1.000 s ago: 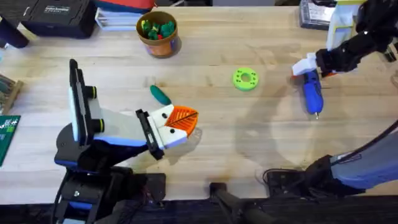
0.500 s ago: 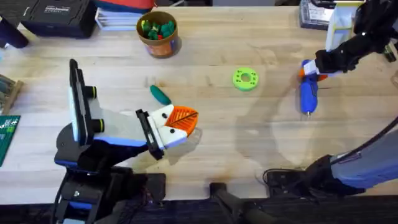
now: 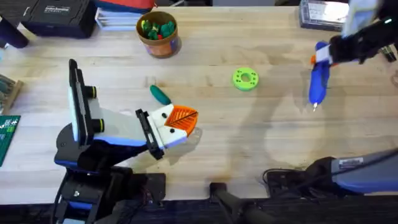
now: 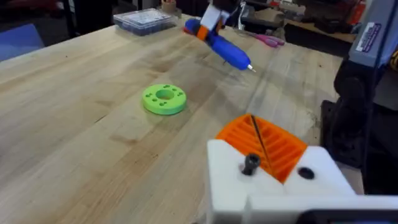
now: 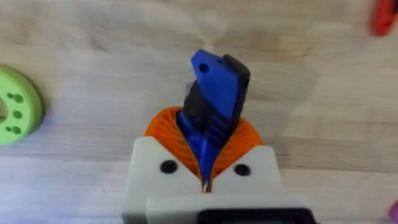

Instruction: Pick up the gripper from the table and insert it into the empty holder that is missing its gripper. Then pick up a screw, insert it into the mounting hole, and use the screwdriver to tighten it. Finally, clean up the table by picking up the vegetable and placing it into the bucket.

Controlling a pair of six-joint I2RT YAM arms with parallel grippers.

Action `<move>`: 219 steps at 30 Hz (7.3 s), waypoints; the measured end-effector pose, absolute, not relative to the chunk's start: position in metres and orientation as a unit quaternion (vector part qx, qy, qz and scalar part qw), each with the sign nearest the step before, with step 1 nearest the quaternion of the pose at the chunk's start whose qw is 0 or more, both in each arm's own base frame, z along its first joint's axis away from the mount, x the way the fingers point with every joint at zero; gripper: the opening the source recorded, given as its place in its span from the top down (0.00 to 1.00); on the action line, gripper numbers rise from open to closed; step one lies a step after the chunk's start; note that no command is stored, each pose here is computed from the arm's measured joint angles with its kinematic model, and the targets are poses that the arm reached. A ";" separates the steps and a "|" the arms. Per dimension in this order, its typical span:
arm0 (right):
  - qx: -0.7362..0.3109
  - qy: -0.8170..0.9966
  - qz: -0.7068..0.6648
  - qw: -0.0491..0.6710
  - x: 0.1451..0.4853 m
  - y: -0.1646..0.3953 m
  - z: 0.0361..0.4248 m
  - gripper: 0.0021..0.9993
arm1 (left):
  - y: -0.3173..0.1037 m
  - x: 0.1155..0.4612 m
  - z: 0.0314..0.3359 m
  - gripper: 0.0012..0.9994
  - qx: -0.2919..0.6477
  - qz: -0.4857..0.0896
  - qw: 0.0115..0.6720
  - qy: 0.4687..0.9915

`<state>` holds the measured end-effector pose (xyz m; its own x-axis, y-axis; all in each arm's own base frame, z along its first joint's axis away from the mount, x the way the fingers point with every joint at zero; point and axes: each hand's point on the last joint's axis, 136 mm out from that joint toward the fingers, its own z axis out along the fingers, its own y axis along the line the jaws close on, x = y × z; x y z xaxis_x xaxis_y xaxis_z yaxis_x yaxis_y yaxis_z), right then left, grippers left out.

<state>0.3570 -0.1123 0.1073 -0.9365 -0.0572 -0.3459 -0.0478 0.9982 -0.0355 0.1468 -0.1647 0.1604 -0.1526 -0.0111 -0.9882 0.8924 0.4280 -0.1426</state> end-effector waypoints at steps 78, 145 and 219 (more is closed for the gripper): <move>0.010 0.981 -0.021 0.193 0.254 -0.076 0.106 0.97 | -0.165 0.147 0.161 0.99 0.344 -0.409 0.552 0.640; -0.029 0.976 -0.059 0.207 0.311 -0.095 0.112 0.98 | -0.165 0.147 0.160 0.99 0.344 -0.409 0.553 0.640; -0.373 0.439 0.500 0.646 0.178 0.322 0.369 0.98 | -0.165 0.147 0.160 0.99 0.344 -0.409 0.553 0.640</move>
